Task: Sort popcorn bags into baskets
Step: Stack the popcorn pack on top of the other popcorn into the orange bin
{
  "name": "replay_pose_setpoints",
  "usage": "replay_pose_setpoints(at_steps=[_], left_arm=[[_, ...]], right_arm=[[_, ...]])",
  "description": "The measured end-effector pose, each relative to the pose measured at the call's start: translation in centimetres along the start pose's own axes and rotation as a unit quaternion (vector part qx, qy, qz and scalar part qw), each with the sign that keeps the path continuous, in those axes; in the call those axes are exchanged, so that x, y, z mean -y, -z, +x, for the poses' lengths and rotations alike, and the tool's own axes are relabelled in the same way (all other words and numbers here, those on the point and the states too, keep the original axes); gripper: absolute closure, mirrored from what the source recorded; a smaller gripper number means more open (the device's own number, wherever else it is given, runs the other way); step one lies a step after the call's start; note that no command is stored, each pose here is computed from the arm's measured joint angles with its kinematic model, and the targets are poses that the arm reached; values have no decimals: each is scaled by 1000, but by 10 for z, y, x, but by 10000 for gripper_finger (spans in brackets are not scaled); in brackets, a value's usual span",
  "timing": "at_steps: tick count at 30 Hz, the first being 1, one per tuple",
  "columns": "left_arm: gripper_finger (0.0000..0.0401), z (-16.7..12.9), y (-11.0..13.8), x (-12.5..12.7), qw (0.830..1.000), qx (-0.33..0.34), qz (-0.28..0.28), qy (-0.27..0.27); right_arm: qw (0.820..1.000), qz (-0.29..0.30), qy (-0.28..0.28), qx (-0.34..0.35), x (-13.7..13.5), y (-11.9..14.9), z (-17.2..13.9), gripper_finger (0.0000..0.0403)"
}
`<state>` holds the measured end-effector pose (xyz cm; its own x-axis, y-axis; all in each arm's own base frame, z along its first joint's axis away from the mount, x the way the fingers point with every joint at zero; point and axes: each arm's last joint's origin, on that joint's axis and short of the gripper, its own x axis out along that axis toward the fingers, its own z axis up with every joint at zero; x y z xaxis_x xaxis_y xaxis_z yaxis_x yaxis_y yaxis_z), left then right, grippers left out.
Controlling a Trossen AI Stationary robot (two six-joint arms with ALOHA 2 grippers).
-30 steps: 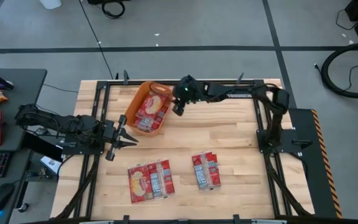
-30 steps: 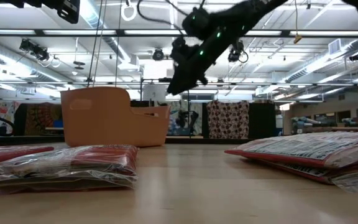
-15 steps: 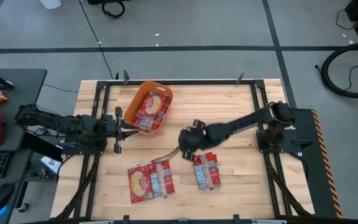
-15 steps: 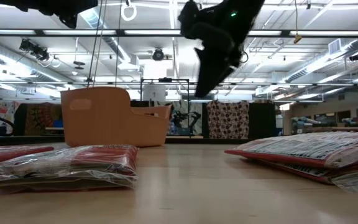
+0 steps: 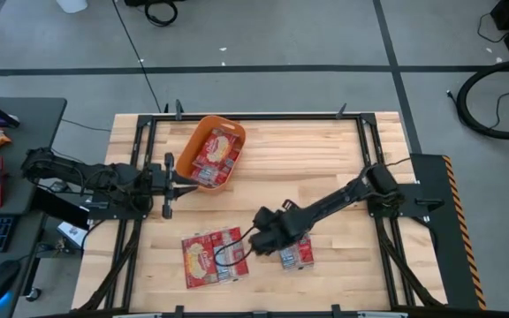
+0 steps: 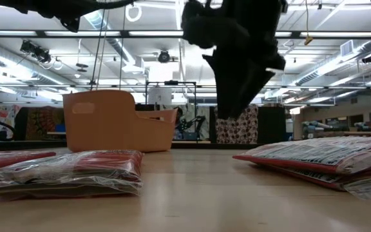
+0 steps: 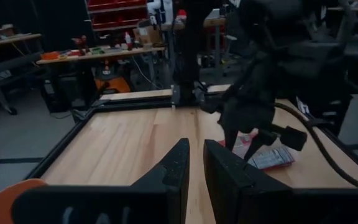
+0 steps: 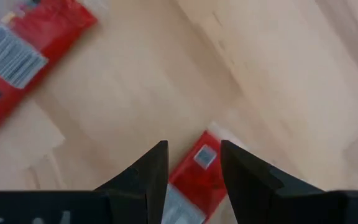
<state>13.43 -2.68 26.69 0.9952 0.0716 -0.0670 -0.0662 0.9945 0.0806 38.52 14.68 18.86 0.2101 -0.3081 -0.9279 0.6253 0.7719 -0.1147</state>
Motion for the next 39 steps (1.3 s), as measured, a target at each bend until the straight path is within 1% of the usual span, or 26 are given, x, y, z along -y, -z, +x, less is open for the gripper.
replay_pose_setpoints(at_steps=[4, 9, 13, 17, 20, 24, 29, 36, 39], left_arm=[[349, 0, 1, 1, 1000, -6, -3, 11], [349, 0, 4, 2, 999, -19, -9, 29], [349, 0, 7, 2, 999, -35, -15, 38], [349, -1, 9, 2, 998, -46, -22, 38], [349, -2, 12, 2, 997, -59, -20, 38], [349, -4, 14, 2, 996, -74, -28, 40], [349, -4, 16, 3, 994, -82, -29, 59], [349, -5, 18, 3, 993, -94, -26, 62], [349, -5, 20, 3, 993, -101, -25, 64]], right_arm=[[998, 8, 45, -37, -22, 8, 4, 252], [992, 16, 87, -88, -47, 12, 11, 252], [989, 12, 90, -113, -65, 14, 13, 252], [988, 24, 83, -125, -75, 14, 14, 252], [986, 32, 79, -141, -78, 17, 18, 250], [982, 46, 90, -160, -76, 20, 21, 238], [981, 57, 90, -160, -75, 18, 22, 223], [983, 53, 94, -151, -74, 18, 23, 221], [981, 48, 106, -156, -72, 21, 28, 221]])
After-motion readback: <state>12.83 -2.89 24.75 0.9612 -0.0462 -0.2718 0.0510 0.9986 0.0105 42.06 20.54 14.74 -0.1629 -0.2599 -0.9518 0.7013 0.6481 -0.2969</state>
